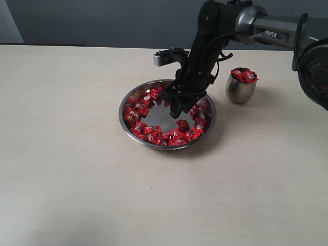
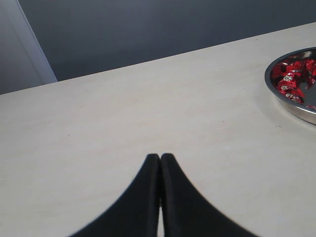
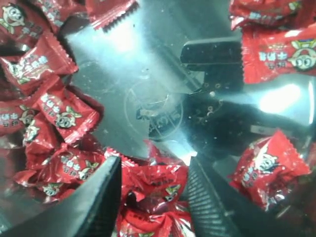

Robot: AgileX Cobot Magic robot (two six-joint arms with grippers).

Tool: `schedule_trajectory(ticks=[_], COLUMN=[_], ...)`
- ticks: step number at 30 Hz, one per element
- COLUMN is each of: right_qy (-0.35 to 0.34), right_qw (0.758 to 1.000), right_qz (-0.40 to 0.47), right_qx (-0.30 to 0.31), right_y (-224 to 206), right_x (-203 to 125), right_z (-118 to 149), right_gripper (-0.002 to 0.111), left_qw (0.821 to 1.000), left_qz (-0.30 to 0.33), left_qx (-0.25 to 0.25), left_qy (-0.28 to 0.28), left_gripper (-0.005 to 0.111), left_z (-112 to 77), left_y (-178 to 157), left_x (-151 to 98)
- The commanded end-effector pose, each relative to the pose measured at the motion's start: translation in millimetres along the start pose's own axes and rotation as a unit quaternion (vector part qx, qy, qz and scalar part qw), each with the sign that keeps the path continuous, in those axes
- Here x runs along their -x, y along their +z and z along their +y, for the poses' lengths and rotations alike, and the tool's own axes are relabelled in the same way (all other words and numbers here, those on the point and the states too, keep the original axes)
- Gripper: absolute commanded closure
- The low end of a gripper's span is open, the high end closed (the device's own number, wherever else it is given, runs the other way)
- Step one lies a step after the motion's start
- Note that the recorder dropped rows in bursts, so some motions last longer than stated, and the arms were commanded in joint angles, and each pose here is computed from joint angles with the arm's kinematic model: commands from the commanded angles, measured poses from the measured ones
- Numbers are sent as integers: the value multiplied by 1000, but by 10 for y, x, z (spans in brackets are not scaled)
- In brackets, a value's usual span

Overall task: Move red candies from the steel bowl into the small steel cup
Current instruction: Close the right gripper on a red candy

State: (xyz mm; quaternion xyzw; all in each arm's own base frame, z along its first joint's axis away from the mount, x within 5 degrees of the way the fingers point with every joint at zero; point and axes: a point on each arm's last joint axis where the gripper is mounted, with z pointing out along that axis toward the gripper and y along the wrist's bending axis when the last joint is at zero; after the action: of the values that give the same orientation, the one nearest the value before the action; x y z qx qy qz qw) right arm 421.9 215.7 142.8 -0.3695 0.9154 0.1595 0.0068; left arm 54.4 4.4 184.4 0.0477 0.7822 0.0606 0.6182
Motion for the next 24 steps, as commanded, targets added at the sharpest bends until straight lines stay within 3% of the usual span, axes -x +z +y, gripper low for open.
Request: schedule_trajectory(ticks=[1, 24], right_qy=[18, 46], right_qw=[1000, 998], right_qz=[0, 42], right_qx=[4, 5], right_y=[-10, 140], right_x=[-11, -187], right_z=[2, -10], right_gripper=[66, 66], left_qw=[1000, 1000], left_qz=[-6, -6], left_qx=[0, 0], left_qy=[-1, -1], left_gripper=[106, 106], left_z=[1, 1], left_y=[-4, -4], left_x=[11, 11])
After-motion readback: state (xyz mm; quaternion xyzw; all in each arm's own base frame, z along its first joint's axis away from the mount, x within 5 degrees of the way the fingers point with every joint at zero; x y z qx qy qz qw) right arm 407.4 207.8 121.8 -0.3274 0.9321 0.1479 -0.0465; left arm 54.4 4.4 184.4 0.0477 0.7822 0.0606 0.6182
